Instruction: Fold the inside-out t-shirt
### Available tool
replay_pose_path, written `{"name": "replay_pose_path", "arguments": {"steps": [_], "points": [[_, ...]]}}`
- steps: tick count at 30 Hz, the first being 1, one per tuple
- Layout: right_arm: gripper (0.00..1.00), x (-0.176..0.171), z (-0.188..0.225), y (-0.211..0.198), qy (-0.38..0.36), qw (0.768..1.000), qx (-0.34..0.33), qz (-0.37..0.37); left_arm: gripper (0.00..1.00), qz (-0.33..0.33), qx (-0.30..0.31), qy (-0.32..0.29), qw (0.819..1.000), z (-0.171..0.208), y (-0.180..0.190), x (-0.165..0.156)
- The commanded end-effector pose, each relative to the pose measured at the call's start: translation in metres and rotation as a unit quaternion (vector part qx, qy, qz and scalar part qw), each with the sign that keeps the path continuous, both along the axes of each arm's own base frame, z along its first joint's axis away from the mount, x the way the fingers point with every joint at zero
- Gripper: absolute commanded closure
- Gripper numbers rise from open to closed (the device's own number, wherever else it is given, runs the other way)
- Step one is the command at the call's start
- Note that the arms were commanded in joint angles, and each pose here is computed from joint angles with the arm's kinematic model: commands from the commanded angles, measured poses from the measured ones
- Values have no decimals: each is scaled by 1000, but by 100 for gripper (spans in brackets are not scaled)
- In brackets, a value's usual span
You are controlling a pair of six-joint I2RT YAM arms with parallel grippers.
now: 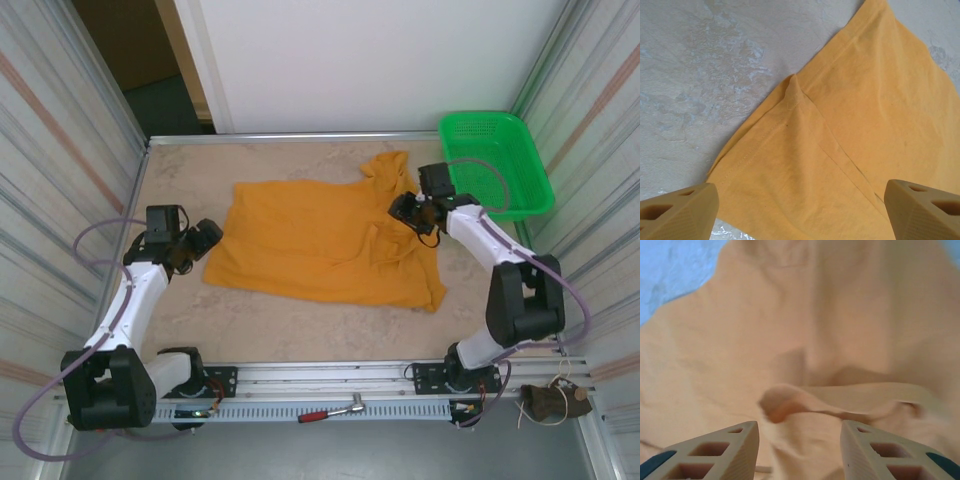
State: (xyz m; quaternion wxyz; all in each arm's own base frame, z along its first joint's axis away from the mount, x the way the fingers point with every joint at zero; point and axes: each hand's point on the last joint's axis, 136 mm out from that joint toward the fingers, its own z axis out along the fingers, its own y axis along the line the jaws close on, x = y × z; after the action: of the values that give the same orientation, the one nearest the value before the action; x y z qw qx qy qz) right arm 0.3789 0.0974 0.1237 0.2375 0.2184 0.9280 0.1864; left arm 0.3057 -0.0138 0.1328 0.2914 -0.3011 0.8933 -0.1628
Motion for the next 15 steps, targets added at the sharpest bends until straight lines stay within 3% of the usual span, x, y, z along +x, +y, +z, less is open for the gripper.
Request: {"name": "replay_pose_path", "arguments": {"steps": [1,6,15], "points": [[58,-38,-35,-34,71,995,-67,-9,14,-3,-10,-8,1000,4,-6,4],[69,-49,-56,-31,87,995,-56,-7,14,-1,-9,-8,1000,4,-6,3],[74,-51,-71,5,98,992,-69,35,14,2,-10,-5,1000,1,-5,2]]}}
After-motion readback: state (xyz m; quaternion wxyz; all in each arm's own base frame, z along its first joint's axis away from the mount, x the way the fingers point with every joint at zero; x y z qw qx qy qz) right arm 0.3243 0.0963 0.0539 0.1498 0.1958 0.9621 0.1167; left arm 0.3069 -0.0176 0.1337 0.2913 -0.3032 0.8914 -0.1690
